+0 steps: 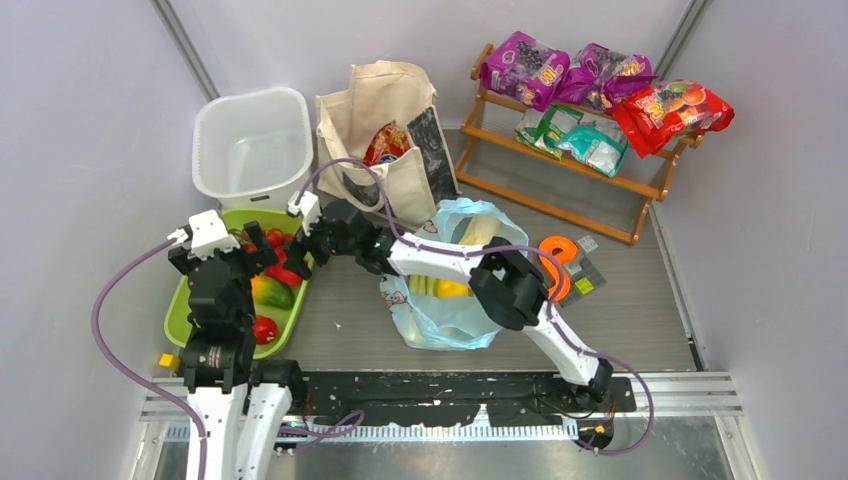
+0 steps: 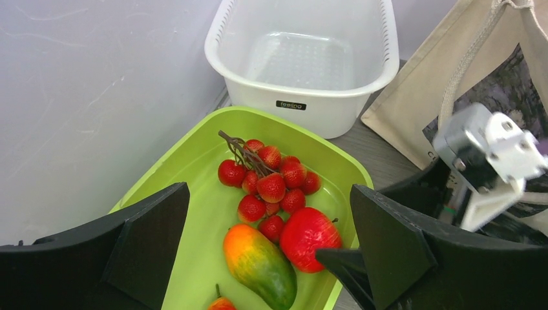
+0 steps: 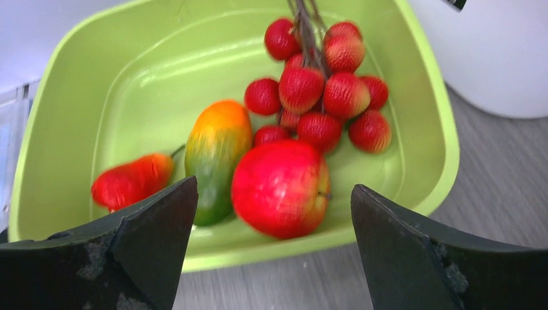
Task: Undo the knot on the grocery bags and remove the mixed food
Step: Place the fake fruit in the bin.
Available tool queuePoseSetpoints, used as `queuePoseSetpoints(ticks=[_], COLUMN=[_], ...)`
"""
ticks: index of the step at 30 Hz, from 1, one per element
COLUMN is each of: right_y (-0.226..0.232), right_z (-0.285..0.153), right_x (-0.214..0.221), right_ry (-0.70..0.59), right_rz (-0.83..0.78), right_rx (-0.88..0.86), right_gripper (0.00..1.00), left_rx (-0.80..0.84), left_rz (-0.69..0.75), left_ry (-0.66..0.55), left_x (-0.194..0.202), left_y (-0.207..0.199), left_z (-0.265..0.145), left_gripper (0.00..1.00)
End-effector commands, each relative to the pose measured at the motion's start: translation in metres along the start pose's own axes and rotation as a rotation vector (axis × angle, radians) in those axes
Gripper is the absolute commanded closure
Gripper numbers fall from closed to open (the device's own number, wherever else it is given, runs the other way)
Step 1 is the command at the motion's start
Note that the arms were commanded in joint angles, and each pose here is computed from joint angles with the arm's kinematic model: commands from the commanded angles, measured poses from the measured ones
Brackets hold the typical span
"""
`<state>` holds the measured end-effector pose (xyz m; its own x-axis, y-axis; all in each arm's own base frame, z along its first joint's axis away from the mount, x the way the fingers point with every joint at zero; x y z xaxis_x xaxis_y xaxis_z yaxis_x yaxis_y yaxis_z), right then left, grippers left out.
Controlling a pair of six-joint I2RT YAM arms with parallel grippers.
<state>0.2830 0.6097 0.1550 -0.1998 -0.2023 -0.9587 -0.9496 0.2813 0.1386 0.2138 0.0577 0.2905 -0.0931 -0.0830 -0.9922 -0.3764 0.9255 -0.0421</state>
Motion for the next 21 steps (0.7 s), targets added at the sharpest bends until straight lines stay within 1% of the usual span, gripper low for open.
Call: queuePoseSetpoints(ticks=[1,2,3,4,7,10,11,12,13,14,15,16,17,18,19,20,21], right_y=[0.034,0.041,0.043,0.051,0.063,0.077,0.083,0.083,0.087,0.086,0.085,0.082,0.077,0.067,0.066,0.054,0.054], right_z=[-0.046,-0.058,-0.063,-0.075,-0.104,-0.132,-0.149,-0.155,-0.173,-0.179,-0.196,-0.202,-0.219,-0.227,-0.246,-0.256,-0.276], right_x=[-0.078,-0.094,-0.081,-0.097,-0.103,-0.111,-0.115,-0.102,-0.115,-0.102,-0.109,-0.096,-0.098,-0.087,-0.088,-0.068,-0.079], right_ry=[-0.167,-0.205,-0.182,-0.22,-0.229,-0.246,-0.26,-0.235,-0.261,-0.233,-0.241,-0.21,-0.202,-0.178,-0.172,-0.126,-0.161], right_rz=[-0.081,-0.091,-0.087,-0.098,-0.103,-0.05,-0.028,-0.01,0.006,0.024,0.042,0.058,0.08,0.098,0.113,0.129,0.138], right_rx=[-0.054,-0.063,-0.066,-0.075,-0.083,-0.106,-0.113,-0.109,-0.1,-0.086,-0.056,-0.03,0.023,0.091,0.119,0.199,0.225], right_gripper=[0.04,0.03,0.03,0.04,0.03,0.01,0.0,0.0,0.0,0.03,0.04,0.05,0.05,0.06,0.06,0.06,0.06], left_rx=[-0.013,-0.013,-0.014,-0.012,0.016,0.093,0.142,0.178,0.224,0.276,0.331,0.396,0.47,0.551,0.628,0.698,0.765], left_rz=[-0.007,-0.009,-0.012,-0.013,-0.018,-0.012,-0.003,0.002,0.008,0.012,0.014,0.015,0.02,0.03,0.042,0.056,0.073], left_ry=[-0.045,-0.046,-0.048,-0.048,-0.046,-0.023,-0.003,0.013,0.027,0.032,0.034,0.035,0.039,0.051,0.065,0.077,0.086], left_x=[-0.011,-0.012,-0.012,-0.013,-0.013,-0.008,-0.005,-0.003,-0.002,-0.001,-0.001,-0.001,0.0,0.002,0.005,0.007,0.009], left_y=[0.002,0.002,0.002,0.001,-0.004,-0.018,-0.027,-0.034,-0.042,-0.052,-0.062,-0.073,-0.087,-0.101,-0.115,-0.127,-0.139], left_z=[0.002,0.002,0.002,0.002,0.003,0.006,0.007,0.008,0.008,0.006,0.005,0.002,-0.001,-0.005,-0.01,-0.016,-0.023], left_gripper=[0.01,0.0,0.0,0.0,0.0,0.0,0.01,0.0,0.0,0.0,0.0,0.01,0.01,0.0,0.01,0.01,0.02])
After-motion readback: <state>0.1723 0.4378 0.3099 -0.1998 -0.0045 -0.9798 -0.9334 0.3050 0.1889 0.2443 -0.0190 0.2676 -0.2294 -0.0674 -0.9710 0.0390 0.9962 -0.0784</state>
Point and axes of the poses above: each gripper's point midway between its finger pads, its own z axis out along the fingers, its own y axis along the line the jaws close on, x = y × z, the point moved 1 cm from there along -z, back along the fingers, and after that the axes turned 1 degree about -z, right-handed, at the moved point
